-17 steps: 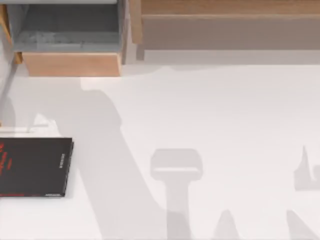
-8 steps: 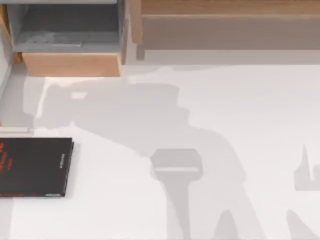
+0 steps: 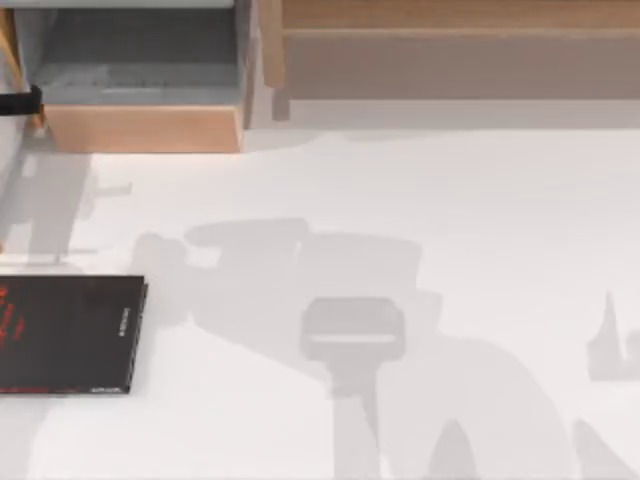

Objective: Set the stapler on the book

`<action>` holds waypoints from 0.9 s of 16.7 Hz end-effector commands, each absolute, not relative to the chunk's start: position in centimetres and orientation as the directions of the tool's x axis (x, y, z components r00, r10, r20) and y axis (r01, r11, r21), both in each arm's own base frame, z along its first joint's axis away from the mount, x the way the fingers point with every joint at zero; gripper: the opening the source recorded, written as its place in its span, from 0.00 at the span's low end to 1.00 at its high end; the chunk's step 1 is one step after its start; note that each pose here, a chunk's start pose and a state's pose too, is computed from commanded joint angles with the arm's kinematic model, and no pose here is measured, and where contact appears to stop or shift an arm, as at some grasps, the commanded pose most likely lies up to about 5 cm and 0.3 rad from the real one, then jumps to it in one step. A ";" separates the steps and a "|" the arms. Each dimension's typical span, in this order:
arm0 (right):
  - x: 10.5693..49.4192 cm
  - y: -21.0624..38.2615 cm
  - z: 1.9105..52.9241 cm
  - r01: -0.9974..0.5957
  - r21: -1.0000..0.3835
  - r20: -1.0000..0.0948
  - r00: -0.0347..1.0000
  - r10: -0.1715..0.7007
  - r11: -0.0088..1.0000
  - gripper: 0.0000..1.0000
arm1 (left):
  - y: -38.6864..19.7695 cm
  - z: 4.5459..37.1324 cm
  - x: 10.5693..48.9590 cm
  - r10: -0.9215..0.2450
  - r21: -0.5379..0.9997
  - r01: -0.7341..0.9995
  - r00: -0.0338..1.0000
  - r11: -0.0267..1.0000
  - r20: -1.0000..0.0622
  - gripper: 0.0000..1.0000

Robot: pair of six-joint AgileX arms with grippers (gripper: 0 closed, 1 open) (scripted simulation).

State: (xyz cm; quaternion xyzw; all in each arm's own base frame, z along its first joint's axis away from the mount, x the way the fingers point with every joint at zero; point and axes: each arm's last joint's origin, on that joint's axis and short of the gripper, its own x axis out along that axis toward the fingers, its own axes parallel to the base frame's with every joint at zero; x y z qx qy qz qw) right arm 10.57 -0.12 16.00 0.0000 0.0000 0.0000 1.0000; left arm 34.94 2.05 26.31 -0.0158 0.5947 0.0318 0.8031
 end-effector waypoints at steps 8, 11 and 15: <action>10.6 -0.1 16.0 0.000 0.000 0.000 1.000 0.000 1.000 1.00 | -0.6 19.5 30.3 0.011 0.011 0.002 0.132 1.000 -0.991 0.00; 10.6 -0.1 16.0 0.000 0.000 0.000 1.000 0.000 1.000 1.00 | -0.9 18.3 29.5 0.009 0.010 0.012 0.104 1.000 -0.994 0.00; 10.6 -0.1 16.0 0.000 0.000 0.000 1.000 0.000 1.000 1.00 | -0.9 18.2 29.5 0.009 0.010 0.012 0.102 1.000 -0.995 0.00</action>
